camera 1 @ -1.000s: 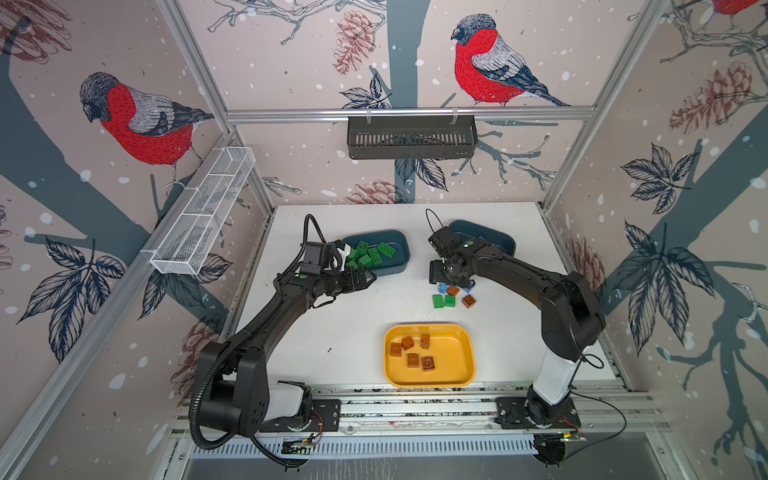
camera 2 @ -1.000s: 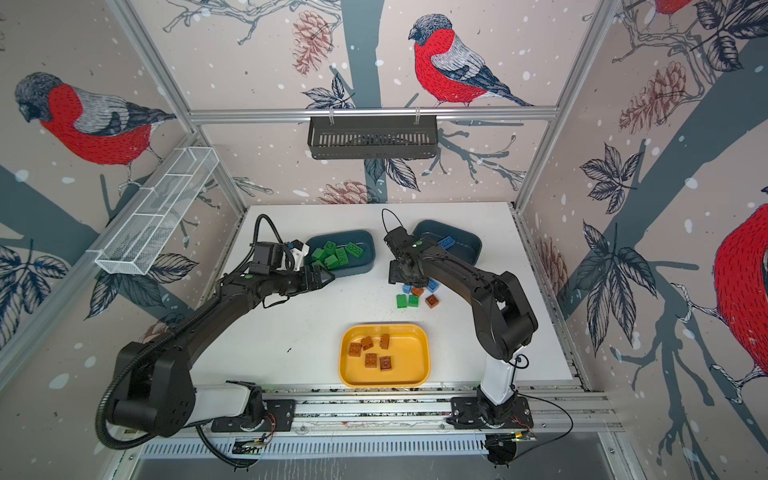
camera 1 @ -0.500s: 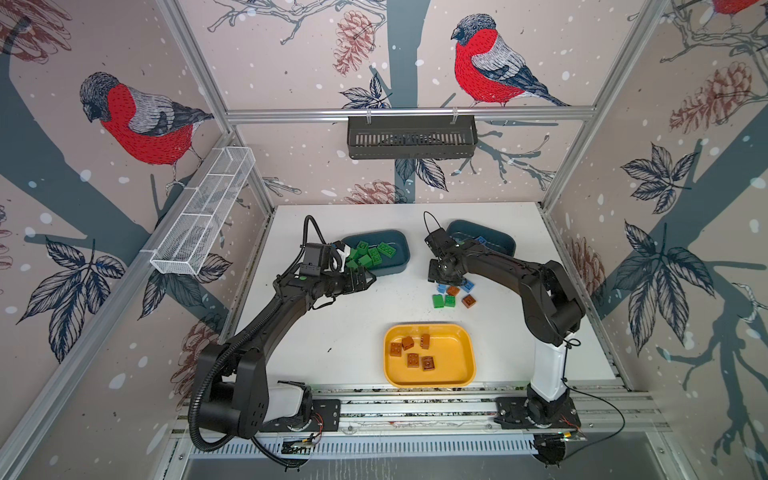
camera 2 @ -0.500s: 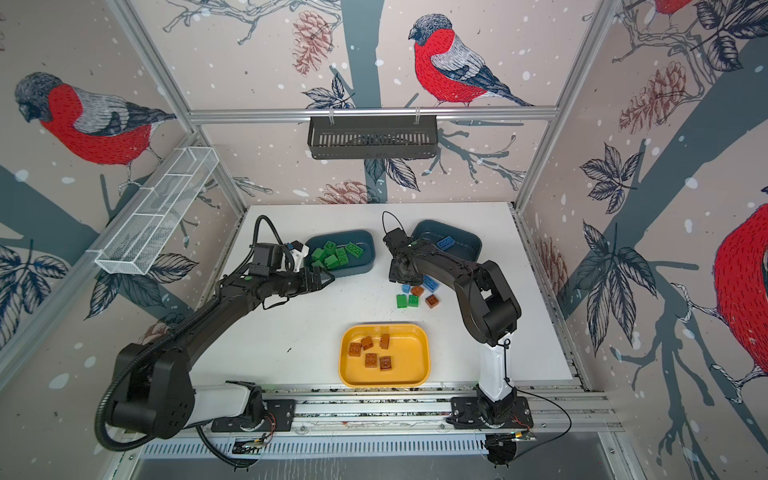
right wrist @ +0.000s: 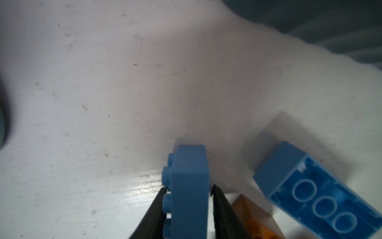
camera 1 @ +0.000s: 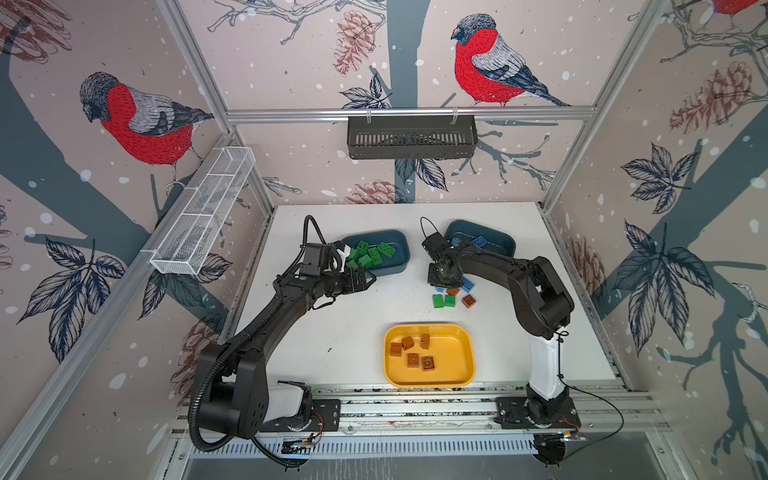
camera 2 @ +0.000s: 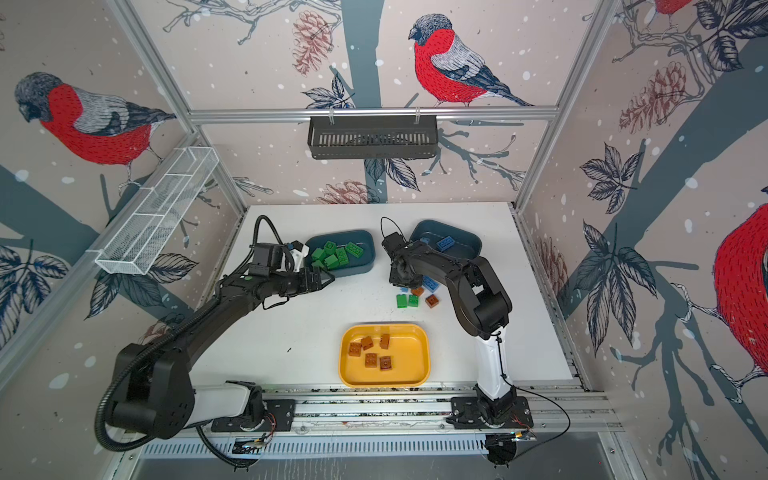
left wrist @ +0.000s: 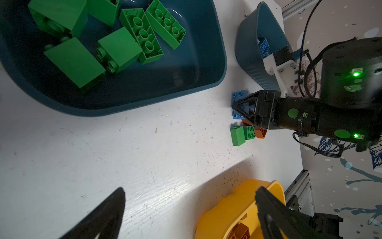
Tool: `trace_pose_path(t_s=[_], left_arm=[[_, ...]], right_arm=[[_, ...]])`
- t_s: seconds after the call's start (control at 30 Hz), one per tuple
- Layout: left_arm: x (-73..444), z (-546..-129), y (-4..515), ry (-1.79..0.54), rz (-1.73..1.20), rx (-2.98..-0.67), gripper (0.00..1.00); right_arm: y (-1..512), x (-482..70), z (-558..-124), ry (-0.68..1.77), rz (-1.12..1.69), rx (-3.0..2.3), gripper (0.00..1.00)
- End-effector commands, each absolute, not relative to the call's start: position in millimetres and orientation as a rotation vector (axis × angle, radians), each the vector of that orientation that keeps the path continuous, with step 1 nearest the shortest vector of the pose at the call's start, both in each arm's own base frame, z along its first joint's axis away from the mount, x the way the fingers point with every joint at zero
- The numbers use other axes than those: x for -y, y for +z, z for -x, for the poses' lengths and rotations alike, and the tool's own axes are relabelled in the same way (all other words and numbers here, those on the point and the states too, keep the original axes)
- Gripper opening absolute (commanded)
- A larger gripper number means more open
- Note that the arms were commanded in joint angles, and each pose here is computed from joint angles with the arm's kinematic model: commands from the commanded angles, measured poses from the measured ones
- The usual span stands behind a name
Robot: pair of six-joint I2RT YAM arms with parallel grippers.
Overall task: Sort the legos into containers by color
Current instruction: 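Move the right gripper back to the pile above the blue and orange bricks, then grasp a blue 2x4 brick with the right gripper and drop it into the blue-brick bin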
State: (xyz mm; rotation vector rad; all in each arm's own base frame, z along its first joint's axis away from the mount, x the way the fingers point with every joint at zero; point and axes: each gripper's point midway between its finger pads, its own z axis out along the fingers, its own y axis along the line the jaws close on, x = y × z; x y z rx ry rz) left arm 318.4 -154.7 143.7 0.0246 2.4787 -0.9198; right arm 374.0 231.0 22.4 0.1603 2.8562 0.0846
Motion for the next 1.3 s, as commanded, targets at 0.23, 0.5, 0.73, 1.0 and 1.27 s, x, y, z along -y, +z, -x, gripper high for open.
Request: trace_pose_path(t_s=[0.23, 0.5, 0.73, 1.0, 1.27], left_arm=[[154.1, -321.5, 155.0, -0.912, -0.054, -2.439, 0.97], [170.9, -329.7, 190.9, -1.069, -0.064, -2.310, 0.97], [179.3, -334.9, 206.9, -1.128, -0.085, -2.248, 0.98], [177.5, -335.4, 208.8, -1.108, -0.077, -2.252, 0.97], [175.2, -338.7, 207.0, -1.079, -0.068, -2.273, 0.97]], right_arm=[[49.4, -225.5, -376.9, 0.051, -0.092, -2.818, 0.18], [134.5, -193.3, -393.4, 0.087, -0.165, -2.665, 0.18], [168.3, -148.8, -439.4, 0.120, -0.067, -2.568, 0.18], [144.4, -129.2, -465.2, 0.100, 0.399, -2.564, 0.21], [108.7, -118.3, -482.9, 0.123, 0.631, -2.562, 0.22]])
